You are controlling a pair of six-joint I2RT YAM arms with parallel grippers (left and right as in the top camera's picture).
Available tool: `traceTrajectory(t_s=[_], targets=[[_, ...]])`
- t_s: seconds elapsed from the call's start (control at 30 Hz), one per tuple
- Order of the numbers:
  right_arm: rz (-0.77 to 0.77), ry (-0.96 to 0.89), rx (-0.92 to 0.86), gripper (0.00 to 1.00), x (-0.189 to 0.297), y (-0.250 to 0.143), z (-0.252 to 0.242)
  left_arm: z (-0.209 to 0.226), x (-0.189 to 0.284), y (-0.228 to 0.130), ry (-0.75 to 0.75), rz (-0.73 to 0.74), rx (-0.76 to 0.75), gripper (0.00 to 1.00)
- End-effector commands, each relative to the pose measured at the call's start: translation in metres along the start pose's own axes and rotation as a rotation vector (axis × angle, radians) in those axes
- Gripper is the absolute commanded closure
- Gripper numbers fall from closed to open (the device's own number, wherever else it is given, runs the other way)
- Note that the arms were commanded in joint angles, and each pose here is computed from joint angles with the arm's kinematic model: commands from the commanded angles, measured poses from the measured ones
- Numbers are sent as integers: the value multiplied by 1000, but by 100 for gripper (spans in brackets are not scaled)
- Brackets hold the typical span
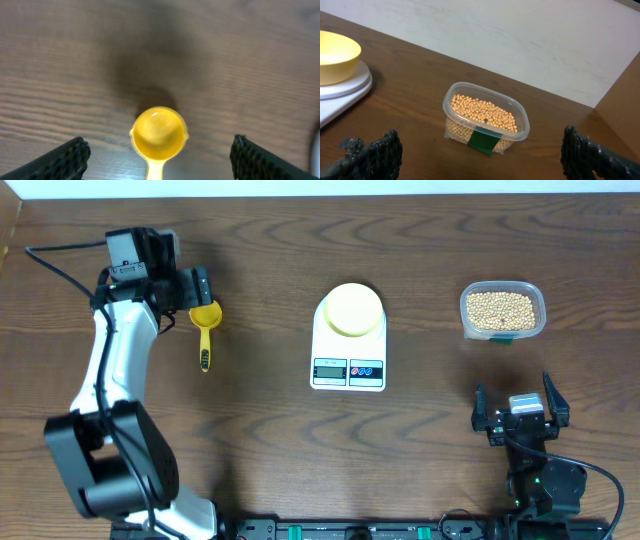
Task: Scoop item into bowl and weigh 50g on scale
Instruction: 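Reach the left gripper down to the yellow scoop's bowl end, then grasp the yellow scoop with the left gripper and lift it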
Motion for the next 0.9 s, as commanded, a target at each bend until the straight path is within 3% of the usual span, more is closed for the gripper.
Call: traceTrajectory(t_s=[0.0, 0.1, 0.2, 0.53, 0.67, 0.87], targets=[[2, -5, 0, 1, 0, -1, 0, -1, -12, 0, -12, 16, -93, 22], [2, -5, 0, 1, 0, -1, 0, -1, -21, -2, -12, 25, -146, 35], [2, -5, 0, 1, 0, -1, 0, 2, -34, -4, -8, 31, -148, 40], [2, -5, 0, 1, 0, -1, 0, 19, -70, -21, 85, 104, -130, 42], [2, -5, 0, 1, 0, -1, 0, 21, -80, -30, 85, 146, -117, 55], [2, -5, 0, 1, 0, -1, 0, 23, -90, -39, 89, 182, -74, 58]])
Point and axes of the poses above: each gripper's point midway between its finger pads, its own x axis back along the fingers, its own z axis along the line the jaws close on, y = z × x, the point moved 7 cm from there along x, back along the fingers, and after that the axes turned 5 degrees about x, right-handed, at the moved point
